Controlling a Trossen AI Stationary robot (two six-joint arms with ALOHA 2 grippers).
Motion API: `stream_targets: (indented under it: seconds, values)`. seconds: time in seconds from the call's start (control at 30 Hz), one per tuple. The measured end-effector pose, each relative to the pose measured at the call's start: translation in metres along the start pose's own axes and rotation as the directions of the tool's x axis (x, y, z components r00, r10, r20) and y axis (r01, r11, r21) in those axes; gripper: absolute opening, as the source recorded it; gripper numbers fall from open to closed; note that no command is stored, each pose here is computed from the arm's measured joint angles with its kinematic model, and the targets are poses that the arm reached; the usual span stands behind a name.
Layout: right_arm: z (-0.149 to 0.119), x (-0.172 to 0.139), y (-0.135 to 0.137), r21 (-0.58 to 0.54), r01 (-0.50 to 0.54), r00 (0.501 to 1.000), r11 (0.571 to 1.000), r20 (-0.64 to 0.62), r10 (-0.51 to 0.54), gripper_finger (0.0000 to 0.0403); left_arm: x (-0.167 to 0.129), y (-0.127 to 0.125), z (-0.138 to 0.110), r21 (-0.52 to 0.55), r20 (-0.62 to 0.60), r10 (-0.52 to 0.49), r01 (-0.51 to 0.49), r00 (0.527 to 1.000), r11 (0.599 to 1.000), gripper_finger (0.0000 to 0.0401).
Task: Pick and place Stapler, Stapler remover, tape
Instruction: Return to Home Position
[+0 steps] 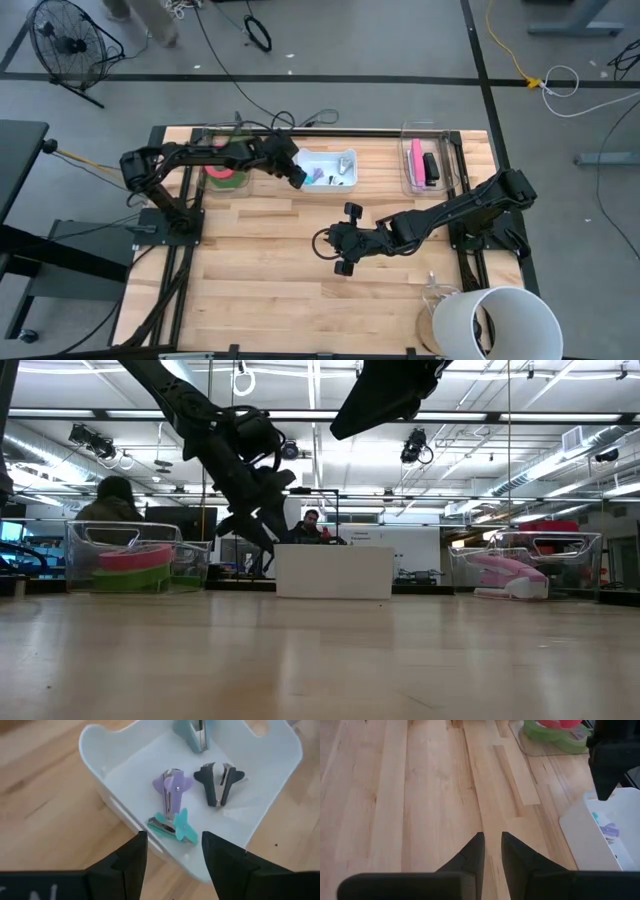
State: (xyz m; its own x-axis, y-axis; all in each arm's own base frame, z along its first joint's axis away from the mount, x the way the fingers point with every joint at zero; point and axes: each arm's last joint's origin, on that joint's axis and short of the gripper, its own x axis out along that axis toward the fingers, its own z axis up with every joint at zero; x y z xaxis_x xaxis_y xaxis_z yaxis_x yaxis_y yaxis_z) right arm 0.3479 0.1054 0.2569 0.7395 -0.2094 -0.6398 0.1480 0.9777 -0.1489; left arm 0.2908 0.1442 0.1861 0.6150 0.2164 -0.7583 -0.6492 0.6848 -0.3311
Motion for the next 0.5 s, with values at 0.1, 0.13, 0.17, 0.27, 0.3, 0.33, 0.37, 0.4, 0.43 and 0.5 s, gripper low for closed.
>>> stream_targets:
  seconds: [0.1,0.13,0.17,0.27,0.3,0.33,0.37,0.4,0.43,0.5]
  values:
    - [0.000,0.000,0.000,0.006,0.000,1.000,1.000,0.000,0.000,0.0064,-0.007,-0.001,0.003,0.050,0.023,-0.010,0.008,1.000,0.999,0.0192]
    - [0.000,0.000,0.000,0.006,0.000,1.000,1.000,0.000,0.000,0.0064,-0.011,-0.002,0.004,0.065,0.032,-0.014,0.012,0.999,0.998,0.0192]
    - [0.000,0.000,0.000,0.006,0.000,1.000,1.000,0.000,0.000,0.0064,-0.015,-0.003,0.005,0.082,0.039,-0.017,0.014,0.999,0.997,0.0192]
    - [0.000,0.000,0.000,0.016,0.000,1.000,1.000,0.000,0.000,0.0064,-0.027,-0.006,0.006,0.123,0.038,-0.050,0.045,0.998,0.991,0.0192]
    - [0.000,0.000,0.000,0.023,0.000,1.000,1.000,-0.001,0.000,0.0064,-0.031,-0.008,0.006,0.139,0.036,-0.073,0.067,0.997,0.988,0.0192]
    - [0.000,0.000,0.000,0.029,0.000,1.000,1.000,-0.001,0.000,0.0064,-0.036,-0.010,0.006,0.146,0.031,-0.093,0.088,0.995,0.985,0.0192]
    - [0.000,0.000,0.000,0.030,0.001,1.000,1.000,-0.003,-0.001,0.0064,-0.040,-0.012,0.004,0.150,0.018,-0.110,0.106,0.994,0.983,0.0192]
    - [0.000,0.000,0.000,0.030,0.001,1.000,1.000,-0.003,-0.001,0.0064,-0.043,-0.015,0.002,0.161,0.000,-0.128,0.127,0.992,0.979,0.0192]
    - [0.000,0.000,0.000,0.030,0.001,1.000,1.000,-0.004,-0.001,0.0064,-0.045,-0.018,-0.001,0.178,-0.023,-0.145,0.147,0.989,0.973,0.0192]
    - [-0.001,0.000,0.000,0.034,0.002,1.000,0.999,-0.008,-0.002,0.0064,-0.046,-0.029,-0.010,0.212,-0.087,-0.178,0.193,0.980,0.958,0.0192]
